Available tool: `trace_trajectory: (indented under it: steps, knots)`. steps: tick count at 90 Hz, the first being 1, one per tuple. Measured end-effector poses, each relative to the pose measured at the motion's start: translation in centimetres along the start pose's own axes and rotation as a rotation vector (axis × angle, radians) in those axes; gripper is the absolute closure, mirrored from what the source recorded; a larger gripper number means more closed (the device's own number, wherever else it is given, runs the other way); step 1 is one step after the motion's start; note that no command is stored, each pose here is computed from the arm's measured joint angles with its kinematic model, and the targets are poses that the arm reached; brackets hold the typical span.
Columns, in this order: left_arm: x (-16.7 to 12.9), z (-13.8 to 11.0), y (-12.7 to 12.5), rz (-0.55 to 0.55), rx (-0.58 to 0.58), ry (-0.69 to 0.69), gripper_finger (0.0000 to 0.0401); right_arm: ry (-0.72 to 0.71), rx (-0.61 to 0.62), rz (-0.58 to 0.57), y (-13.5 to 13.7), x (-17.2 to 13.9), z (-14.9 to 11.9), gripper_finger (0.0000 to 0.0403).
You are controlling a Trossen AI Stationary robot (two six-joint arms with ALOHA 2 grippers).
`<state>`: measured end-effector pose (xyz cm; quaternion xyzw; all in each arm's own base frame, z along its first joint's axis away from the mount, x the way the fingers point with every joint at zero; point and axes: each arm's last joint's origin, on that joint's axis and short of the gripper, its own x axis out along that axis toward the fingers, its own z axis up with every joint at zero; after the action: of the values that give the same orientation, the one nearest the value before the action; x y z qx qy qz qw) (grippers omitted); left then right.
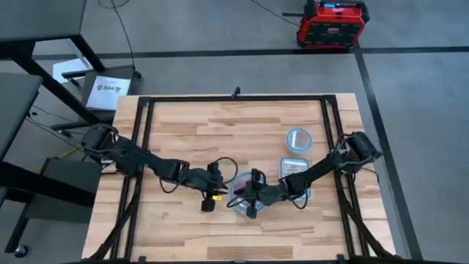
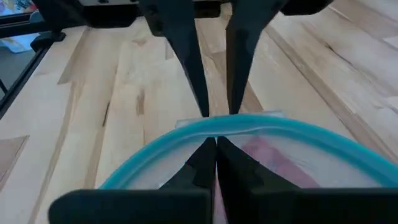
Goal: Sort candy
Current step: Close the big circular transparent bin
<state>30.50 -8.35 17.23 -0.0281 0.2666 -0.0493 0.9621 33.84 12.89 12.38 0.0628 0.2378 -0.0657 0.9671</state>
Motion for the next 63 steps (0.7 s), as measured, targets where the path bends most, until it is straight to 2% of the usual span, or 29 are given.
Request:
trace_trajectory:
  steps: [27, 41, 63]
  knots:
    - [0.6, -0.3, 0.4, -0.01, -0.013, 0.01, 0.0336, 0.003, 0.0, 0.0, -0.1, 0.1, 0.0, 0.0403]
    - [1.6, -0.8, 0.5, -0.01, -0.015, -0.005, 0.0336, 0.011, -0.011, 0.0, 0.0, 1.1, -0.5, 0.0403]
    - [2.5, -0.4, 0.3, 0.007, 0.037, 0.085, 0.0336, 0.046, -0.006, -0.005, 0.3, 1.0, 0.5, 0.0403]
